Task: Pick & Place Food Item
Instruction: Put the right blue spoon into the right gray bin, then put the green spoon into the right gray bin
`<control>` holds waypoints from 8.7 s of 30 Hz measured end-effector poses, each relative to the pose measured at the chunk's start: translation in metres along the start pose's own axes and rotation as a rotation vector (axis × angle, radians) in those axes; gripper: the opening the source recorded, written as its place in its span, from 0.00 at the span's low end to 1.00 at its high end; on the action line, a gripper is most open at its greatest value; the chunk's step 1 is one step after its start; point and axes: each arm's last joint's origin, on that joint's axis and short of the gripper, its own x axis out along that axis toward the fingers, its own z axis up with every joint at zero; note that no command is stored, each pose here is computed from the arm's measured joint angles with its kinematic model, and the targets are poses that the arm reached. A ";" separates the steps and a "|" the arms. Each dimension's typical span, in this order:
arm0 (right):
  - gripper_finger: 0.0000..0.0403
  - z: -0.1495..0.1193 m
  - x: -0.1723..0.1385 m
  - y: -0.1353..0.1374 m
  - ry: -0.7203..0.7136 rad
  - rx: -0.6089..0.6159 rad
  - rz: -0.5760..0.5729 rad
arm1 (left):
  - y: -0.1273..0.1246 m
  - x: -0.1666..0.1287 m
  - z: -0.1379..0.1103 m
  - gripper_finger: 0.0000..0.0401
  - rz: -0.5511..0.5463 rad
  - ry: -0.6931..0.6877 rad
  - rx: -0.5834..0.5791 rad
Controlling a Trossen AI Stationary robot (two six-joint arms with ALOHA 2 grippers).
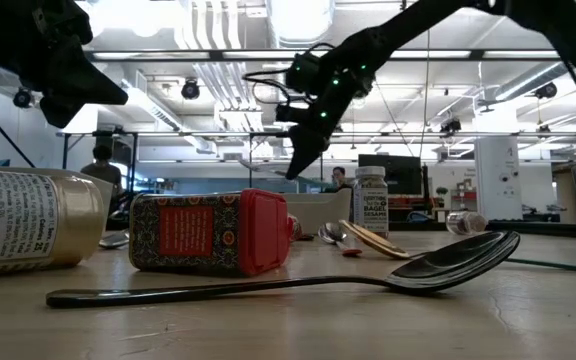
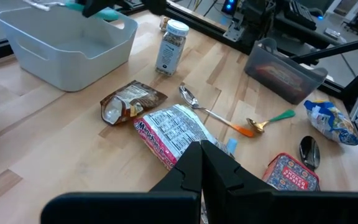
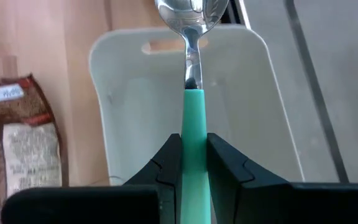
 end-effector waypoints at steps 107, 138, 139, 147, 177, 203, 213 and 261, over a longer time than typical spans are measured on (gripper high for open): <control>0.32 -0.032 0.035 -0.002 0.264 0.403 0.193 | 0.000 0.000 0.000 0.00 0.002 0.001 0.001; 0.32 0.003 -0.058 0.053 0.217 0.374 0.195 | 0.000 0.000 0.000 0.00 0.004 0.004 0.003; 0.32 0.005 -0.062 0.060 0.213 0.368 0.200 | 0.000 0.000 -0.001 0.00 0.004 0.005 0.004; 0.32 0.007 -0.093 0.112 0.223 0.326 0.233 | 0.001 0.000 -0.001 0.00 0.008 0.011 0.009; 0.32 0.002 -0.150 0.190 0.223 0.171 0.328 | 0.002 0.000 -0.003 0.00 0.019 0.026 0.022; 0.91 -0.010 -0.157 0.210 0.270 0.055 0.355 | 0.002 0.000 -0.003 0.00 0.022 0.030 0.025; 0.51 -0.017 -0.151 0.210 0.304 0.112 0.308 | 0.003 0.000 -0.003 0.00 0.022 0.030 0.026; 0.60 -0.091 -0.097 0.286 0.381 0.367 0.287 | 0.003 0.000 -0.004 0.00 0.025 0.033 0.029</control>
